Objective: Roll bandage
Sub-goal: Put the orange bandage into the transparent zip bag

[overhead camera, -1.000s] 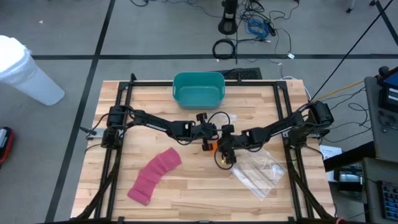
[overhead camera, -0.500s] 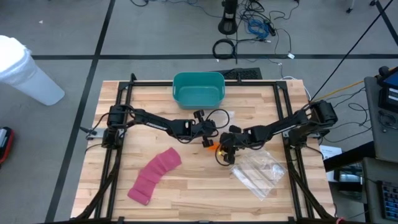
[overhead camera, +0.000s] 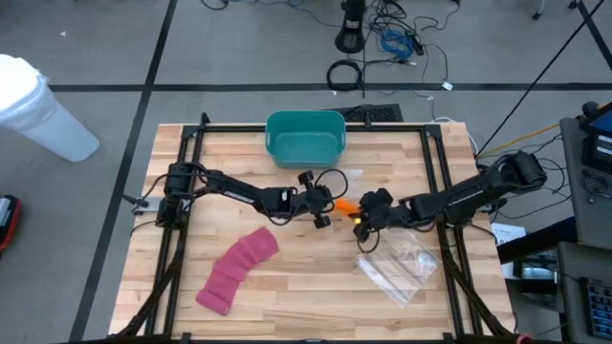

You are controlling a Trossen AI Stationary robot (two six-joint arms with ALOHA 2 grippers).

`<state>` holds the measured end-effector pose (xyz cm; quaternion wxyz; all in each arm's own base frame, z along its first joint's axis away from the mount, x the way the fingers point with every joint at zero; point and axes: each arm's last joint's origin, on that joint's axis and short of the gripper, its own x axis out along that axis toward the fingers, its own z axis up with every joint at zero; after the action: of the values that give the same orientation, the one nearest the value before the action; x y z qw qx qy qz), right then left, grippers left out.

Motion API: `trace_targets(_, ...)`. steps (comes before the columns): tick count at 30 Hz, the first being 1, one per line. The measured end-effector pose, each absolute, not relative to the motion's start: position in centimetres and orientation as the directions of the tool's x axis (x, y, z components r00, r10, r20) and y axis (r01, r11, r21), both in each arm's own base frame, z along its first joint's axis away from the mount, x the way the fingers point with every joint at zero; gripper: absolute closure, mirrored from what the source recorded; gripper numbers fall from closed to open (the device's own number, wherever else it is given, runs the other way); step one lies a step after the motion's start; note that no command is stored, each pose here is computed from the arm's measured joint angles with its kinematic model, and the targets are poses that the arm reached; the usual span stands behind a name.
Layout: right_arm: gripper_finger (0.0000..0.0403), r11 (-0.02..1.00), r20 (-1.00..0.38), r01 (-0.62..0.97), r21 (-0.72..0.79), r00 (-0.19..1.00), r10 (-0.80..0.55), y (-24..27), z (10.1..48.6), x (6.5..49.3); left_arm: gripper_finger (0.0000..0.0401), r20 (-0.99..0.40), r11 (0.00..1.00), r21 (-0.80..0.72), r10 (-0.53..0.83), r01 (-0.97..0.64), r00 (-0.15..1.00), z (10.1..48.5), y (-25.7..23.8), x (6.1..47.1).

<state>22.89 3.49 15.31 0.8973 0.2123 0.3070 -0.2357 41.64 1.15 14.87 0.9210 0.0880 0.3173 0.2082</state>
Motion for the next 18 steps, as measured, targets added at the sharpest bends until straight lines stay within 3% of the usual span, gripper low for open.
trace_targets(9,0.0325,0.790,-0.418,0.410,0.457,0.882,-0.216,3.3,14.2,21.6,0.0400,-0.538,0.902,0.286,0.431,-0.323,0.725,14.7,0.9,41.8)
trace_targets(13,0.0325,0.795,-0.429,0.411,0.446,0.878,-0.214,3.3,14.4,21.6,0.0400,-0.541,0.903,0.286,0.429,-0.322,0.723,14.5,0.9,41.8)
trace_targets(18,0.0325,0.751,-0.514,0.530,0.393,0.804,-0.298,3.0,13.3,21.0,0.0400,-0.545,0.913,0.272,0.407,-0.305,0.733,14.5,0.9,41.9)
